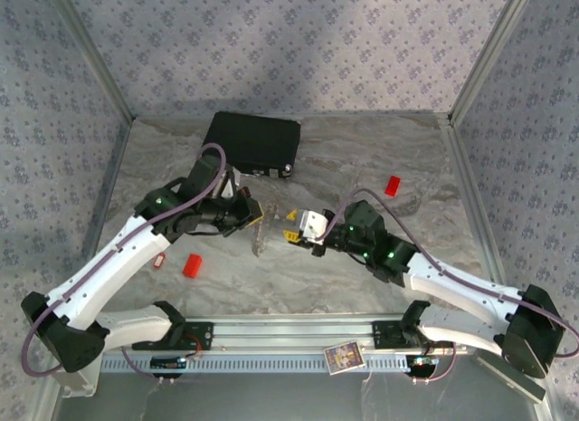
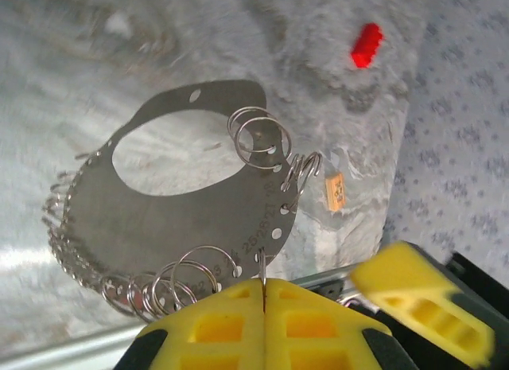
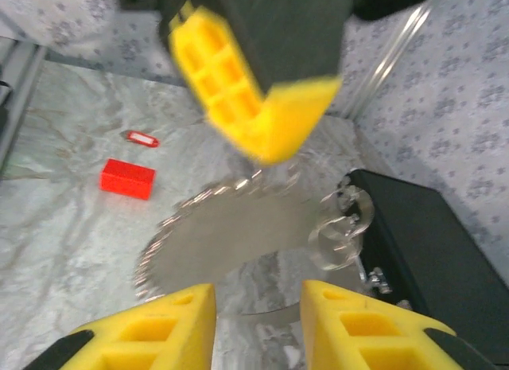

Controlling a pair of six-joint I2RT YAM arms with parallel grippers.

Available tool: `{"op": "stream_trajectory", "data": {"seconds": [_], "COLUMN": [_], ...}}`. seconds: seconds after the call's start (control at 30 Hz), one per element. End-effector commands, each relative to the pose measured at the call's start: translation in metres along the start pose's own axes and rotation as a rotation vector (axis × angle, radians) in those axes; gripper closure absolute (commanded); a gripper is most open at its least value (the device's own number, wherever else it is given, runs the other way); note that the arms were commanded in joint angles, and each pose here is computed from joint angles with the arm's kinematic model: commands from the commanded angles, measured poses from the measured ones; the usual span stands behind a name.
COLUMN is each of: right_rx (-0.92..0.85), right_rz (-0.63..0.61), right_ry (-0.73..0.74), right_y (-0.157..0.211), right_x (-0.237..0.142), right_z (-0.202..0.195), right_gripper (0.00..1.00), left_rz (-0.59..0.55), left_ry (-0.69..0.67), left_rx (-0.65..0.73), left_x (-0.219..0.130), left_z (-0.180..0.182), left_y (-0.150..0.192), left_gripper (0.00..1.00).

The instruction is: Put the keys on the keyring

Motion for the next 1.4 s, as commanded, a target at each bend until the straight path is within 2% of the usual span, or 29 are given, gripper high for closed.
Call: {"op": "stream_trajectory", "data": {"seconds": [0.0,0.4,0.53,0.8,1.03,1.23,1.37], "right_rx": [0.063,0.161,0.205,0.237,0.182,0.191,0.193], "right_rz": [-0.004,0.027,-0.018,-0.062,-0.037,-0.014,0.003], "right_ry": [-0.133,-0.183,-0.177,-0.22,-0.278,-0.306,-0.313], "right_y": [-0.004,-0.017,-0.022,-0.019,-0.014,-0.009,-0.005], "right_x": [-0.008,-0.03,-0.036,-0.019,0.0,0.01,0.014], "right_z": [0.011,0.0,-0.006,-0.006,0.015,0.026,0.031], "right_gripper": [0.68,0.76,0.76,0.77,0.76,0.76,0.76], "left_rz": [0.044,0.127,0.146,0.094,0.1,0.137,0.112], "left_ry": [0.006,0.007,0.028,0.132,0.265,0.361,0.409], "left_rx": [0.317,0.75,0.919,1.186,1.363,1.46,1.528], "left_x": [-0.01,-0.013,-0.013,-0.011,0.001,0.008,0.009], "left_z": [-0.007,-0.007,-0.005,0.002,0.011,0.018,0.017], "left_y": [0.006,0.014,0.024,0.037,0.052,0.065,0.068], "left_gripper": [1.0,1.0,1.0,1.0,1.0,1.0,1.0]}}
Point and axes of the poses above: each hand's point on the last joint's axis, 136 mm out from that joint toward the fingers, its own x axis out along the fingers, its own z axis along the line the jaws close on, y = z × x, the point moved 6 cm from there along -x, back along the fingers, and after that the axes turned 5 degrees about -x, right-handed, at the moved point
